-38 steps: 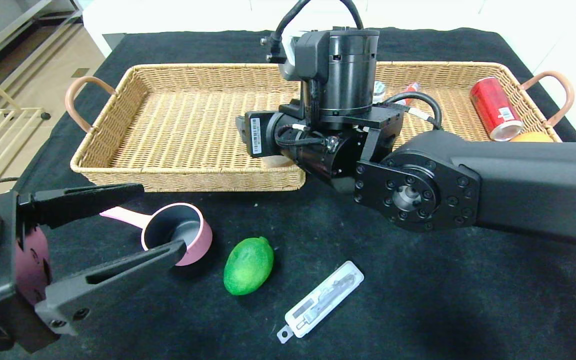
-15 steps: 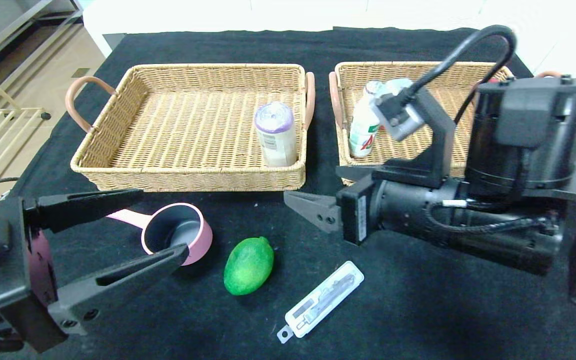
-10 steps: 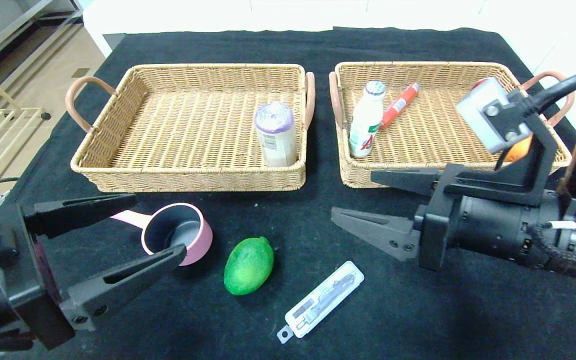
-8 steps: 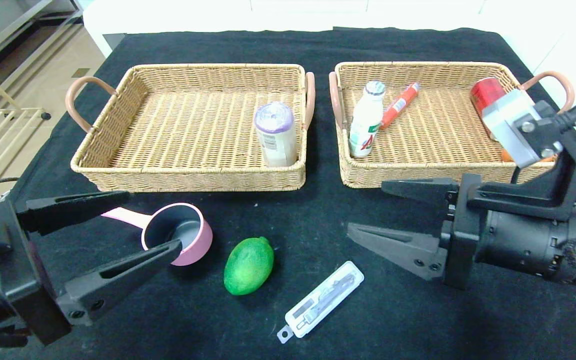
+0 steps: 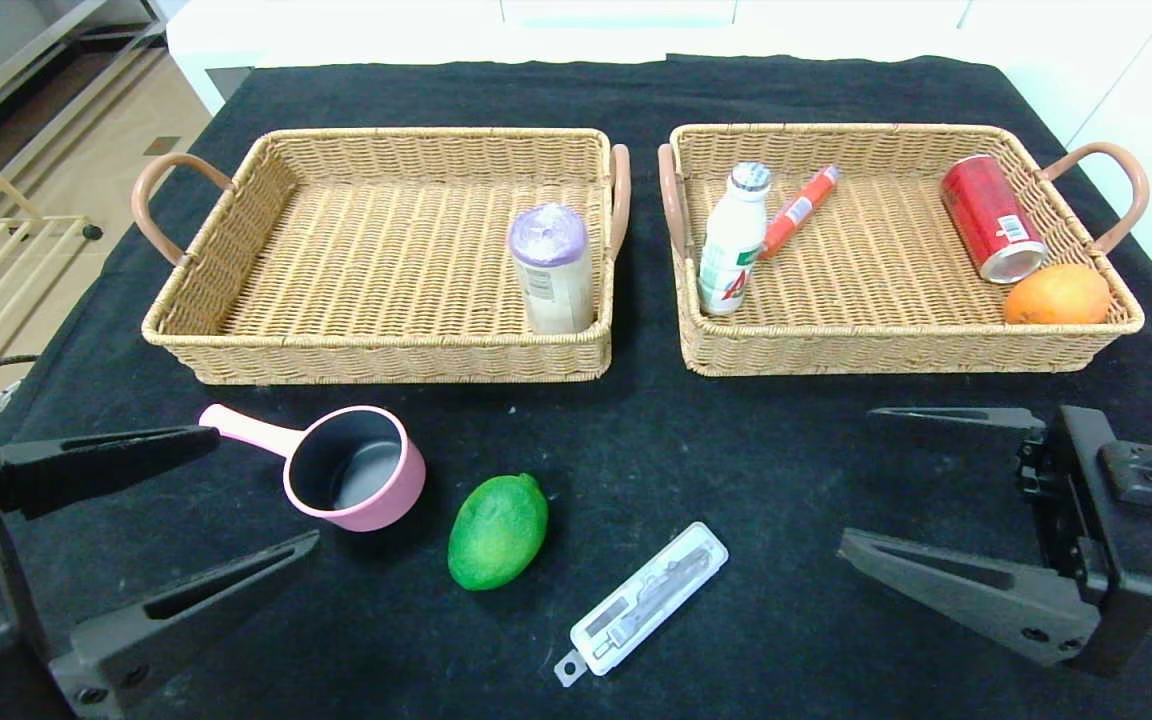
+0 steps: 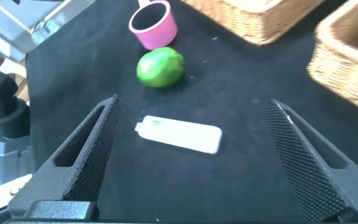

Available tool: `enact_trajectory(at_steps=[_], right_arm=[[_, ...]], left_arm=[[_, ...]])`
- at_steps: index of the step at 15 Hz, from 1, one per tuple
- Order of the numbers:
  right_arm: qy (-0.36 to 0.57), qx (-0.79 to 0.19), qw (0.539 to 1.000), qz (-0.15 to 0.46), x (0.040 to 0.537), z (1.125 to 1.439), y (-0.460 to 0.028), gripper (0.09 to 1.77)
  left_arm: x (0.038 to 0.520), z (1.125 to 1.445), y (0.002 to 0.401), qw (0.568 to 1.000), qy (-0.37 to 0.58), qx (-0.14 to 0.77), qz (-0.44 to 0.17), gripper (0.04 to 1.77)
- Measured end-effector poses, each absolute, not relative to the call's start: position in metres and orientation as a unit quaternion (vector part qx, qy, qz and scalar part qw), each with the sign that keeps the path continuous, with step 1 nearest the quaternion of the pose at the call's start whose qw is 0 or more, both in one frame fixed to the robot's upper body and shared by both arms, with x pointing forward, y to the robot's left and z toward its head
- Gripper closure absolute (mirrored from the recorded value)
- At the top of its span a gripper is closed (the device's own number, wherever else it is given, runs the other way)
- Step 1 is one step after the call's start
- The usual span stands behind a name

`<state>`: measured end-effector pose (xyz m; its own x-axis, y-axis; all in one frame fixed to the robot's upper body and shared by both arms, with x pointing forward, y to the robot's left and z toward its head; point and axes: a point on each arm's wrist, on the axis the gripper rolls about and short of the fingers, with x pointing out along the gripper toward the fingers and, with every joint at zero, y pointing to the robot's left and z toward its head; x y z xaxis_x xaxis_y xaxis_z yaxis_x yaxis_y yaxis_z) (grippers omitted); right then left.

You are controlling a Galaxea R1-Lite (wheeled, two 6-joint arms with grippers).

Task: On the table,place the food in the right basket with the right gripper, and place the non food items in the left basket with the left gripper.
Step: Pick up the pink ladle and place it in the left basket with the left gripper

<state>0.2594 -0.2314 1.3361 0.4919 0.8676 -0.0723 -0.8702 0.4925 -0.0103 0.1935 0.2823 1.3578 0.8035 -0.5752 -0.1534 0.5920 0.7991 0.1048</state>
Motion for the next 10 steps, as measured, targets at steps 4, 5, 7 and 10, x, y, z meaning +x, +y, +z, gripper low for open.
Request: enact_trajectory(at_steps=[4, 5, 7, 10], right_arm=[[0.006, -0.02, 0.869, 0.494, 0.256, 1.32, -0.253, 0.16], [0.01, -0.02, 0.87, 0.492, 0.255, 1.317, -0.254, 0.16], [0.014, -0.02, 0.871, 0.491, 0.254, 1.314, -0.256, 0.16], [0.016, -0.02, 0.872, 0.489, 0.253, 1.312, -0.257, 0.16]], left_arm=[[0.196, 1.36, 0.282, 0.951, 0.059, 0.077, -0.294, 0.09], [0.198, 1.36, 0.281, 0.953, 0.061, 0.078, -0.285, 0.09], [0.201, 1.36, 0.282, 0.958, 0.085, 0.089, -0.259, 0.09], [0.208, 1.358, 0.281, 0.955, 0.162, 0.105, -0.223, 0.09]])
